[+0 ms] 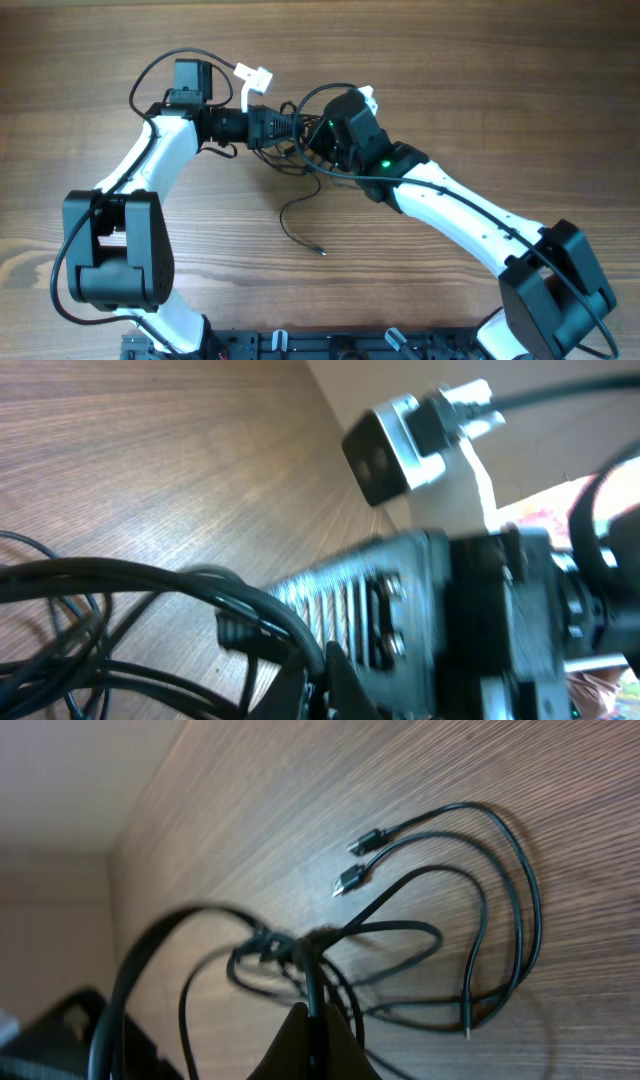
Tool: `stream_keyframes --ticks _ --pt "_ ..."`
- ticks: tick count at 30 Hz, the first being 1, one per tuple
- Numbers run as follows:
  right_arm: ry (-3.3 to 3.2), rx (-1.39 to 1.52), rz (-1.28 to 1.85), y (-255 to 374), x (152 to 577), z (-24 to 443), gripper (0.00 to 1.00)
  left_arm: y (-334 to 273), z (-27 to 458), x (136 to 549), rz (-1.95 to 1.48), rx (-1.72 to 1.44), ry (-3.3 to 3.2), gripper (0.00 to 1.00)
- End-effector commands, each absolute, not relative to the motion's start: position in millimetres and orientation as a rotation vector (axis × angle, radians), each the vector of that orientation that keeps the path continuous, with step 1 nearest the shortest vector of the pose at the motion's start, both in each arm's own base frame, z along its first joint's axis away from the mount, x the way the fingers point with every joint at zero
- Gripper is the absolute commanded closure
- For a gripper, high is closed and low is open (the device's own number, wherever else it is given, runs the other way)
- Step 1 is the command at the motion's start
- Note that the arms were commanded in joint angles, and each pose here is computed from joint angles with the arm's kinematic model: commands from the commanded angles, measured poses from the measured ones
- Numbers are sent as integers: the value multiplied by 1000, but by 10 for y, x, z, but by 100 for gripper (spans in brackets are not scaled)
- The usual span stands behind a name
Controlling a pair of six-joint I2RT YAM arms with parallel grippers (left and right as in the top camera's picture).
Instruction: Untangle cables
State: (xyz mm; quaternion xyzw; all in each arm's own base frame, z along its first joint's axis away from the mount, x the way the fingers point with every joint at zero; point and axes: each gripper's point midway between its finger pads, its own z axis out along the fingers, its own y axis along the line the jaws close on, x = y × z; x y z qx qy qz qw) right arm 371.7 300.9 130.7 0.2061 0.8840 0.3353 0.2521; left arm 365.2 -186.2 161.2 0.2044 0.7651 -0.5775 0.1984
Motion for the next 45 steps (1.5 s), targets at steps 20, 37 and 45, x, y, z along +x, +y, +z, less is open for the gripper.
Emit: stream_keyframes --ticks 20,37,45 --pt "2508 -19 986 3322 3374 1232 55 -1359 1142 4126 -1330 -306 2549 96" --pt "2647 -91 865 3158 3155 973 51 -1312 1051 4092 -1395 -978 2601 96" --pt "2650 -96 828 3164 3139 935 51 -1311 1025 4040 -1420 -1249 2591 96"
